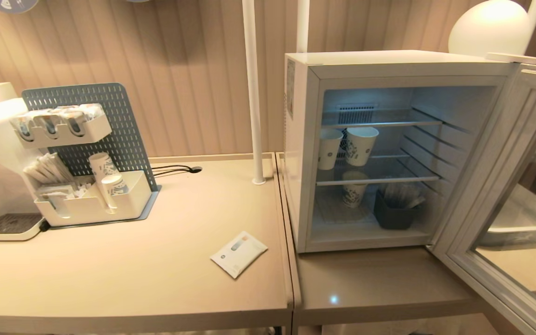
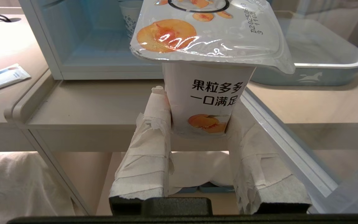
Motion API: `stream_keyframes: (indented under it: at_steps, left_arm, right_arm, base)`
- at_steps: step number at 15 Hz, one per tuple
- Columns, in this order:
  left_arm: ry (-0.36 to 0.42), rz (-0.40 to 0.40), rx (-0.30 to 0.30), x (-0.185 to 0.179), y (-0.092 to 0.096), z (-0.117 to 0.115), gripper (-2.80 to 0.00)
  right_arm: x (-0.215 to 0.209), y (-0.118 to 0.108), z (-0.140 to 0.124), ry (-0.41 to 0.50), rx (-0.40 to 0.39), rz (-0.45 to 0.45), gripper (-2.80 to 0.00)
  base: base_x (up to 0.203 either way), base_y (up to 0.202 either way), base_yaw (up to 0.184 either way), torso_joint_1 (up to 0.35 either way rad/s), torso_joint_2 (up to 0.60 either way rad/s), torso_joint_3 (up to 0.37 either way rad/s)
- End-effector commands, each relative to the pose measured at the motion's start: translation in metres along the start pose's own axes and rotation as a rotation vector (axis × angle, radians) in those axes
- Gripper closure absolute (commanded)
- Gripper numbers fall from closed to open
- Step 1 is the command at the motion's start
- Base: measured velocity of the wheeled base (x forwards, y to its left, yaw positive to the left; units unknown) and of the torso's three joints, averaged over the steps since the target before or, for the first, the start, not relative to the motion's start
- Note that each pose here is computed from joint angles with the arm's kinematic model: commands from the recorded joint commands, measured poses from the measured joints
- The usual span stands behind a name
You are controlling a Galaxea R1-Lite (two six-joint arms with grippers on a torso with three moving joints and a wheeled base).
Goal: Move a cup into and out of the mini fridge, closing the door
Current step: Place the yoghurt on the table
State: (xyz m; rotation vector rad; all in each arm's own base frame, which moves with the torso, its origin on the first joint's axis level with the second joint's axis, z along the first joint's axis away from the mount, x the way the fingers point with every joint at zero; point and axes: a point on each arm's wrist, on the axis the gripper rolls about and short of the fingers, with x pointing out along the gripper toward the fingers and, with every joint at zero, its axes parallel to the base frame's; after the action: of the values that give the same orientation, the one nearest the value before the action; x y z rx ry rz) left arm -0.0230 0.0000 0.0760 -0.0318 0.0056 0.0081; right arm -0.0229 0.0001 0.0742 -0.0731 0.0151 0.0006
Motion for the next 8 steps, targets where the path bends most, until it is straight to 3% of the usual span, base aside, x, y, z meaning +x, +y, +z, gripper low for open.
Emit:
stream_keyframes:
  at_steps: [1,8]
  left_arm:
    - [-0.001,0.0,-0.002,-0.0001,0.0,0.0002,0.0]
    - [-0.001,0.0,0.0,-0.0001,0.0,0.0002,0.0]
  right_arm:
    - [0.0002,0.0001,-0.0008,0.003,0.001,0.0,0.0]
    - [0.0002,0.0001,-0.0008,0.003,0.0,0.0,0.0]
  base:
    - [-0.108,0.07,-0.006,0.005,0.01,-0.005]
    - [-0.19,0.182,0.0,0.002,0.0,-0.001]
